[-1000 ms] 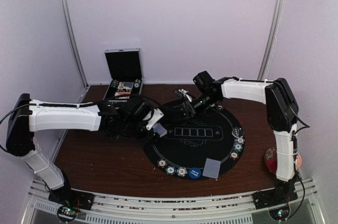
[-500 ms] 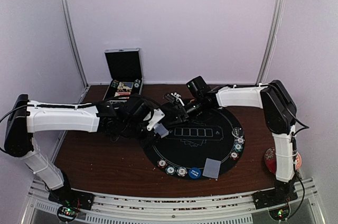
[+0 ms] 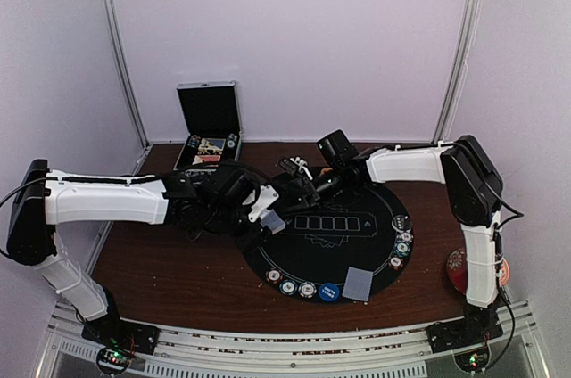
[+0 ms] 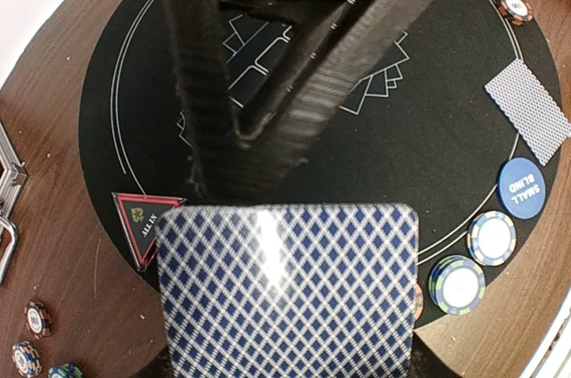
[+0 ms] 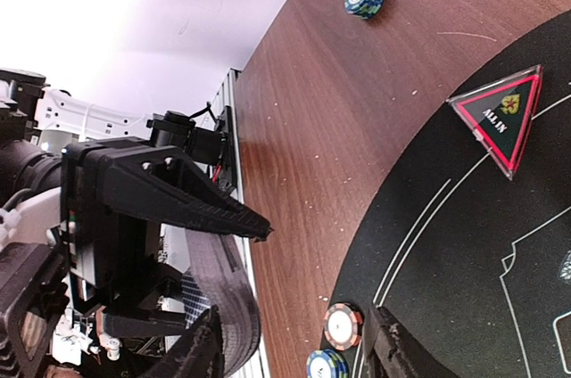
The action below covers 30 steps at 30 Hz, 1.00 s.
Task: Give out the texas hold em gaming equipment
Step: Pick up the poker card from the face-down deck piles.
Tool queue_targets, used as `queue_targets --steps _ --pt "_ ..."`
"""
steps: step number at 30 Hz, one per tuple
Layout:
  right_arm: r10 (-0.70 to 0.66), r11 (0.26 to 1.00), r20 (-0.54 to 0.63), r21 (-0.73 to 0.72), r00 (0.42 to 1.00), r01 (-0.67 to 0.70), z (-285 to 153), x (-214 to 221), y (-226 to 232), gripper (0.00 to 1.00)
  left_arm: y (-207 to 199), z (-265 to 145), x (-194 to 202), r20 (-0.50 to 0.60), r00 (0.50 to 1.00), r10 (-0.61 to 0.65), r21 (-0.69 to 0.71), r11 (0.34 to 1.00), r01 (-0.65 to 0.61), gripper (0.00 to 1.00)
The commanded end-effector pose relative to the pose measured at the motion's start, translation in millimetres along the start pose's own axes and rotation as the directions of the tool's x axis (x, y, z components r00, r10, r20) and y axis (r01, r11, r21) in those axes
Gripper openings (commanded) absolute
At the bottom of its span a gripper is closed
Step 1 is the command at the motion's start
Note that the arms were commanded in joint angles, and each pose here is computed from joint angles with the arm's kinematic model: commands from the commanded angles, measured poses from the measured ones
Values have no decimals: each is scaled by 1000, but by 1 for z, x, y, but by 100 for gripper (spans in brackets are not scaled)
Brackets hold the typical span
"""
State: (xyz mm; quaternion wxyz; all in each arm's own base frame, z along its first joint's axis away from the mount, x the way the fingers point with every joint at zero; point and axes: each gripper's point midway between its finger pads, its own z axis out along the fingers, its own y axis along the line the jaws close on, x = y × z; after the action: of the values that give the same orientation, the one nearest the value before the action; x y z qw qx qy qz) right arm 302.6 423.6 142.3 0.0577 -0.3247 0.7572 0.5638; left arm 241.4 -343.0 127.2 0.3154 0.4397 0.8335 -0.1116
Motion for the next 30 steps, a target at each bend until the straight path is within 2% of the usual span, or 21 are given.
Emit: queue_targets --steps 1,19,27,30 --pt "-57 996 11 -69 998 57 -4 -5 32 54 -2 -8 -14 62 998 9 4 1000 -9 59" --pt "-58 995 -58 -85 997 53 16 12 31 60 -3 -6 -13 58 998 11 7 1000 -11 59" --pt "-33 999 -44 -29 998 32 23 10 22 58 -4 -6 -13 59 998 14 11 1000 -14 59" --pt "-7 1000 -32 8 999 7 25 9 11 54 -4 -7 -13 61 998 13 13 1000 -14 59"
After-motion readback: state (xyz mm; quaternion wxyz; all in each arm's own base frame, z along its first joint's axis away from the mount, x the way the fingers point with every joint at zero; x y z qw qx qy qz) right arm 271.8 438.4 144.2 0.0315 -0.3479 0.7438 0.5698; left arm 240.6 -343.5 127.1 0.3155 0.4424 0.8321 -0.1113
